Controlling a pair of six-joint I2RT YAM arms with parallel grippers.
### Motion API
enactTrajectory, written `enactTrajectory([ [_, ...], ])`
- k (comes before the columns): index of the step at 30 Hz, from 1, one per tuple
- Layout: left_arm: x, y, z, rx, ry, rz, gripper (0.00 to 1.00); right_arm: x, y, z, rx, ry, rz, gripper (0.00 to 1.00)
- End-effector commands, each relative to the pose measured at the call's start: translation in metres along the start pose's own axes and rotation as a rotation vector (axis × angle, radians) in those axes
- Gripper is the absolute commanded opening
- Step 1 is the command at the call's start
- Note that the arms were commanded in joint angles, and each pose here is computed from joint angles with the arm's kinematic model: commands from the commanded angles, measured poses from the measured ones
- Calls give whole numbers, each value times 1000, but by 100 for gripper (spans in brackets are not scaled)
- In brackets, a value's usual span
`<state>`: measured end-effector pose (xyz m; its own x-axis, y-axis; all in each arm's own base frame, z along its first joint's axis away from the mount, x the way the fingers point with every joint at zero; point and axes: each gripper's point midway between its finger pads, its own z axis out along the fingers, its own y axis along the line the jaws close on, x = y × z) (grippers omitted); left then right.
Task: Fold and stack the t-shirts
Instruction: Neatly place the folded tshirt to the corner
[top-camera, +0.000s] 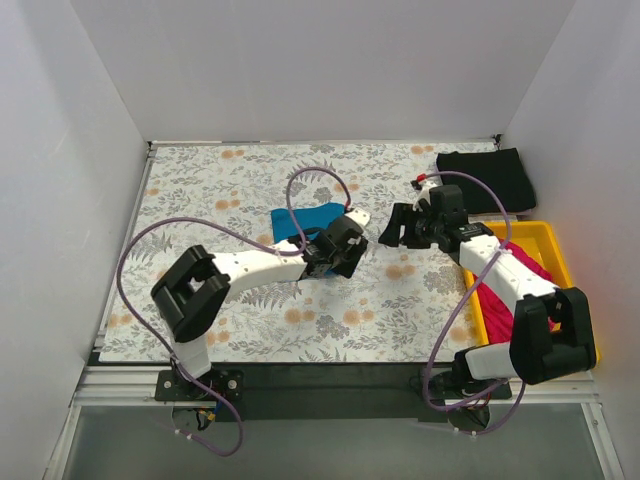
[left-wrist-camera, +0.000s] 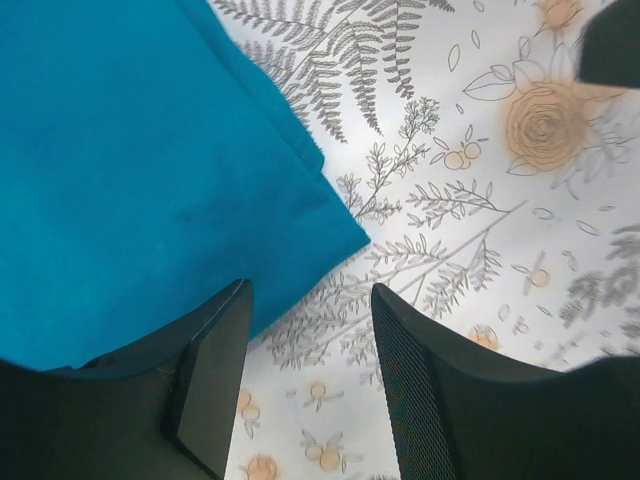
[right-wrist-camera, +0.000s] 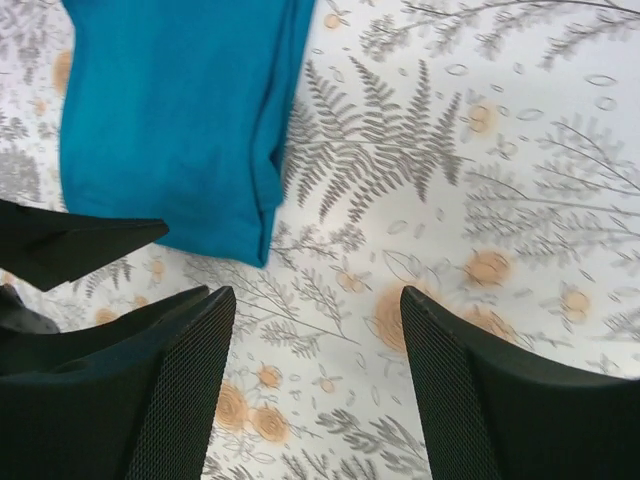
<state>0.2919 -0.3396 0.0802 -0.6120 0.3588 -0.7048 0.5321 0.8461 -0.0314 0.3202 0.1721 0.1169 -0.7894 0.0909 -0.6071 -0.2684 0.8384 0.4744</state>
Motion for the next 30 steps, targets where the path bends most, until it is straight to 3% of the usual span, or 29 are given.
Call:
enactTrajectory([
  [1,-17,5,8,-115,-42,148,49,17,-29,-19,152,25,-24,74],
  [5,-18,-4,22,-134,-36,208,48,29,-37,-23,171,39,-1,84],
  [11,-4,-10,38,-134,0,241,42,39,-41,-21,166,63,5,87],
  [15,11,-9,48,-143,34,246,29,40,-38,-14,138,70,22,86],
  [21,27,-14,52,-118,66,248,22,44,-31,0,73,82,70,90],
  [22,29,-16,51,-105,68,248,13,46,-31,1,67,88,78,91],
  [25,33,-19,47,-83,68,233,0,45,-24,10,19,91,110,92],
  [30,30,-19,32,-56,24,194,0,42,-11,29,-68,106,209,92],
])
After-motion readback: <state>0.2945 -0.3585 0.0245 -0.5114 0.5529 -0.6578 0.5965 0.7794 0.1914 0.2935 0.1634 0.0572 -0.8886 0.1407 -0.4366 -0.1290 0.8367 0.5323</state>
